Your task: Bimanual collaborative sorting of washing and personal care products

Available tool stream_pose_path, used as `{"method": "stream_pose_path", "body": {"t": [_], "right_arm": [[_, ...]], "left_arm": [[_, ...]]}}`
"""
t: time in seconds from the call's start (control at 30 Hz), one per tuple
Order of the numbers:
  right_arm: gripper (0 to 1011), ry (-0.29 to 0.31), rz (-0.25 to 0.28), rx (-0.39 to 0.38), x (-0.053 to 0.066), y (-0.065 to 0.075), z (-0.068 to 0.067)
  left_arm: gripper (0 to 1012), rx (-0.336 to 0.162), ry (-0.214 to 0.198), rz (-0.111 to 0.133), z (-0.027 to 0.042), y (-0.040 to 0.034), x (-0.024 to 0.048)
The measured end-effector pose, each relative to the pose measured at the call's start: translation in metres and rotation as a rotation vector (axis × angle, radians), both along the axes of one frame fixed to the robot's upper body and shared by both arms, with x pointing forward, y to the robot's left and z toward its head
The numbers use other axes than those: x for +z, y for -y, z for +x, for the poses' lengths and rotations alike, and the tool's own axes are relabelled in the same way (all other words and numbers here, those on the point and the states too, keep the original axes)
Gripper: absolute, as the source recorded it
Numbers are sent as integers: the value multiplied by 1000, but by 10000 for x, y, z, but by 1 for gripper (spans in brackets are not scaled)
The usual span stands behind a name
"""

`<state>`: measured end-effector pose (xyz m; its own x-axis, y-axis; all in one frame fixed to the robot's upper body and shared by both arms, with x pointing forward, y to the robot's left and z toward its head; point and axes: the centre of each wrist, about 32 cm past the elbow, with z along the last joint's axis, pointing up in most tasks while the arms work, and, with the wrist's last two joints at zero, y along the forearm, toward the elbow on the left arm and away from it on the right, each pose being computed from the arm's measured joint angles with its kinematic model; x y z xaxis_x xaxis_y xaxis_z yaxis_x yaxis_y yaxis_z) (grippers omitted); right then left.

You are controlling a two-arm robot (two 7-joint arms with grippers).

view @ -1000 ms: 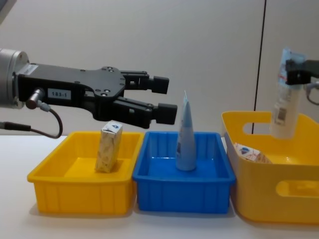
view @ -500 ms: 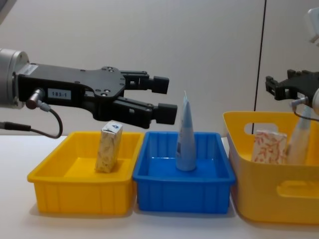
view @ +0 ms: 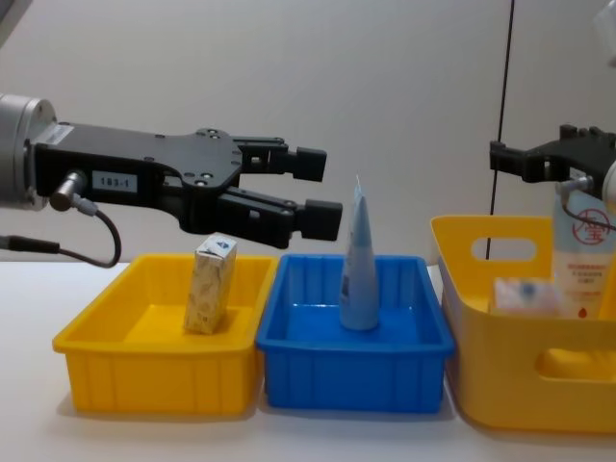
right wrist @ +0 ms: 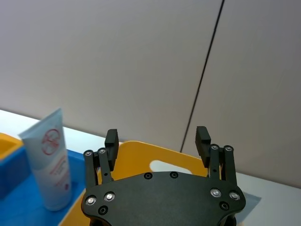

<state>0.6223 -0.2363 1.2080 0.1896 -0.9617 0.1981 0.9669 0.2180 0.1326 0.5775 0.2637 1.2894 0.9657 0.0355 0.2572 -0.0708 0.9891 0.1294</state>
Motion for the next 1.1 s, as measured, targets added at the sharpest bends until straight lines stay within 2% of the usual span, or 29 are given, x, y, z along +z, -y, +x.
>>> {"method": "stream_pose_path", "body": {"t": [0.07,0.43,0.53,1.1], "right_arm": [[1002,-5,18,26,28,15,-27],[1002,-44,94,156,125,165,-226],[1002,-63,115,210,148,238,-314],[1002,-158,167,449,200,543,-723]], "left_arm": [[1001,0,0,0,0,0,0],[1001,0,0,0,0,0,0],[1001,0,0,0,0,0,0],[1001,0,0,0,0,0,0]]}}
